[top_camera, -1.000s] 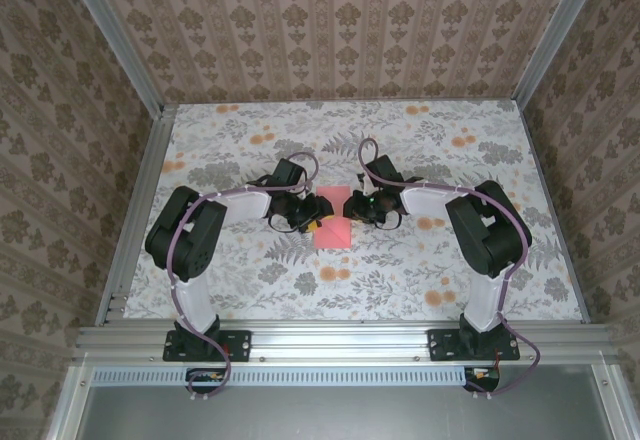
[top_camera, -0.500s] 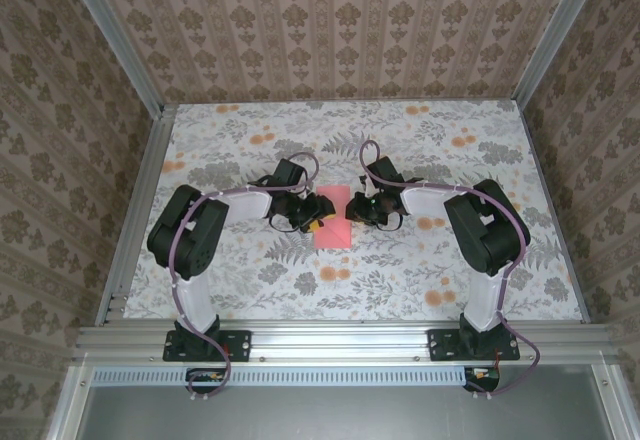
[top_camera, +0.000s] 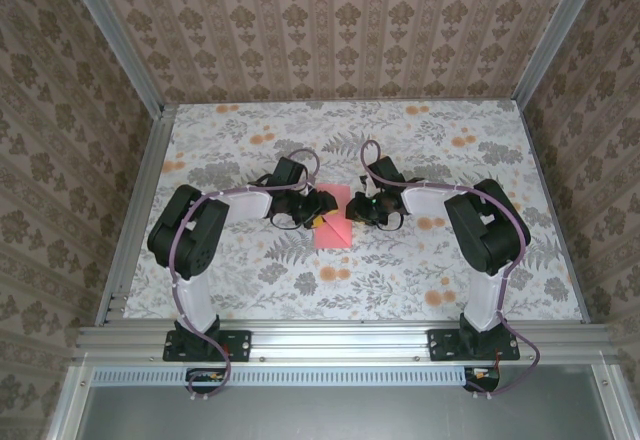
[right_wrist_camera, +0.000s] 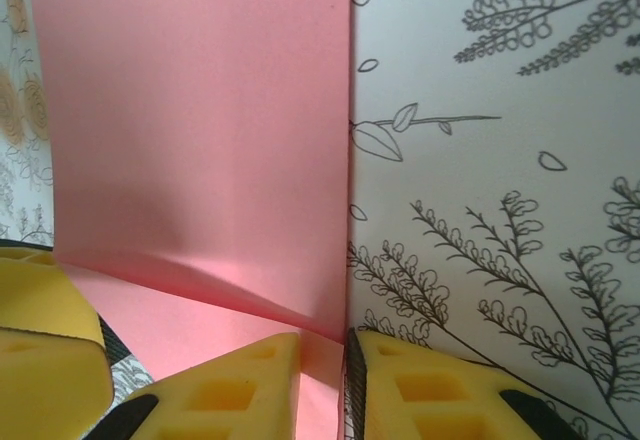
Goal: Fold a paper plane with a square sheet of paper (pick it up from the middle)
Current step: Turn over the paper at the center of the table.
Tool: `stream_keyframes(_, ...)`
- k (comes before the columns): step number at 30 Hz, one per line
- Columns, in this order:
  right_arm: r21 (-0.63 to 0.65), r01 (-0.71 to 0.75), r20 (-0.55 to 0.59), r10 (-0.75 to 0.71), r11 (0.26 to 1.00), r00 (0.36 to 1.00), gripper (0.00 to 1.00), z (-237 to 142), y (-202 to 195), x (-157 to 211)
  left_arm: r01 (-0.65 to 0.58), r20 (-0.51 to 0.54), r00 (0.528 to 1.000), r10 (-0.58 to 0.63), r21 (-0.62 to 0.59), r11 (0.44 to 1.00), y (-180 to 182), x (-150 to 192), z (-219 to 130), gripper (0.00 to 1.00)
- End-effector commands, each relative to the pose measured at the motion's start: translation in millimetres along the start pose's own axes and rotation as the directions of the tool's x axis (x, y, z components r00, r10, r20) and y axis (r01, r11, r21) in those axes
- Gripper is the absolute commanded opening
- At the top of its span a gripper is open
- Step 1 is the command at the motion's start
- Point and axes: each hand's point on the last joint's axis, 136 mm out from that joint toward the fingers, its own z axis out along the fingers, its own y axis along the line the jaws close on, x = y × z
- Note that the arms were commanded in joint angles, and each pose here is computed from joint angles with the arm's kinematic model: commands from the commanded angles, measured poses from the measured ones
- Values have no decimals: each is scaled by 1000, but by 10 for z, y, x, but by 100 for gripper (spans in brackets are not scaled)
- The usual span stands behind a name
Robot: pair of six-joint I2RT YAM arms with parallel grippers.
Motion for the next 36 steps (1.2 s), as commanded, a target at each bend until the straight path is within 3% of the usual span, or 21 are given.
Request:
stream_keyframes(1, -28, 19, -14, -20, 999, 1000, 25, -55, 20, 45, 15, -15, 1000, -14, 14, 1000, 18, 11, 37, 49)
stream_keyframes(18, -27, -8, 41, 9, 1000, 999, 30, -225, 8, -101, -88, -23, 996, 88, -1, 996, 14, 60, 22, 14)
stream_keyframes(23, -26, 26, 143, -22, 999, 990, 45, -566, 80, -236, -135, -14, 991, 135, -27, 990, -6, 50, -45, 7)
stream_keyframes(28, 76, 51, 263, -70, 996, 962, 64, -955, -16, -349, -235, 11, 971, 237, -90, 968, -145, 32, -319, 5)
stream_keyframes(34, 149, 38, 405, -96, 988, 909, 80, -1372, -142, -443, -361, 18, 928, 373, -211, 908, -369, 87, -778, 5)
stream_keyframes(36, 160, 31, 440, -100, 987, 892, 84, -1451, -200, -456, -413, 11, 900, 436, -302, 860, -392, 89, -901, 6)
